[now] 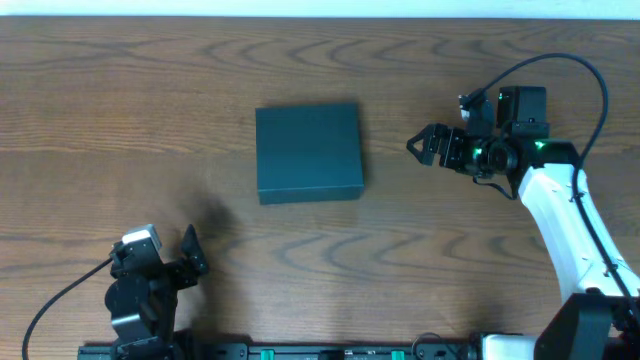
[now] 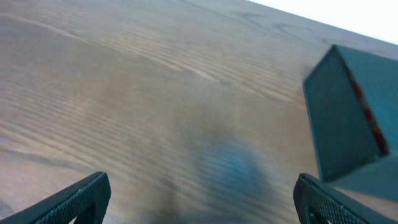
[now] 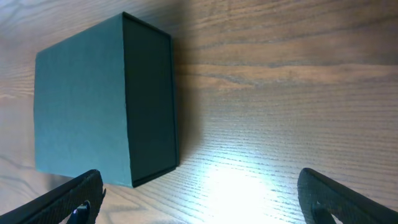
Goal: Pack container
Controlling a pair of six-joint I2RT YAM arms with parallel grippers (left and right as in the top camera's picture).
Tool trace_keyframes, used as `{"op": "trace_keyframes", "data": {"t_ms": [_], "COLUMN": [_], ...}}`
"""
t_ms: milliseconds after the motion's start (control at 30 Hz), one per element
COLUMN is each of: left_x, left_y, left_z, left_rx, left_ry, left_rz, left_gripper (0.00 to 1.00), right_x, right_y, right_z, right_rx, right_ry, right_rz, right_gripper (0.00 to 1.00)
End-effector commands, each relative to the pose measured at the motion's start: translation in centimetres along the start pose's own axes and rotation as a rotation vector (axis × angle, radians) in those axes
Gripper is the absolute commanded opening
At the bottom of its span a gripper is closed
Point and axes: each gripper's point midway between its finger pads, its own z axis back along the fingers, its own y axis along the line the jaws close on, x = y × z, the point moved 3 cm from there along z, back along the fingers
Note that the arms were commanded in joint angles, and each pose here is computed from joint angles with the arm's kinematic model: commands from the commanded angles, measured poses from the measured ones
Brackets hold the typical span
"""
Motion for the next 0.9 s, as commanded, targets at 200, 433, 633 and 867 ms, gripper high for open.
{"op": "trace_keyframes", "data": {"t_ms": [200,433,633,867], "left_x": [-0.38,-0.43,-0.43,-0.43], "left_y": [1.43,1.39,1.39,1.39], "left_z": [-0.53,-0.53,-0.53,-0.53], "left_rx": [0.094,0.091,0.091,0.091], "left_ry": [-0.022,-0.018,-0.018,-0.018], "left_rz": [0.048,0.04,0.04,0.04], "left_gripper": [0.95,0.95,0.95,0.95], "right_x": [-0.15,-0.16,-0.16,-0.16], "right_y": [0.38,0.39,0.39,0.39], "right_z": [-0.02,-0.02,-0.02,-0.02], "right_rx": [0.004,0.004,0.004,0.004], "right_ry": [0.002,0.002,0.002,0.002], "right_rz": [0.005,0.006,0.006,0.006], "right_gripper": [0.99,0.99,0.99,0.99]}}
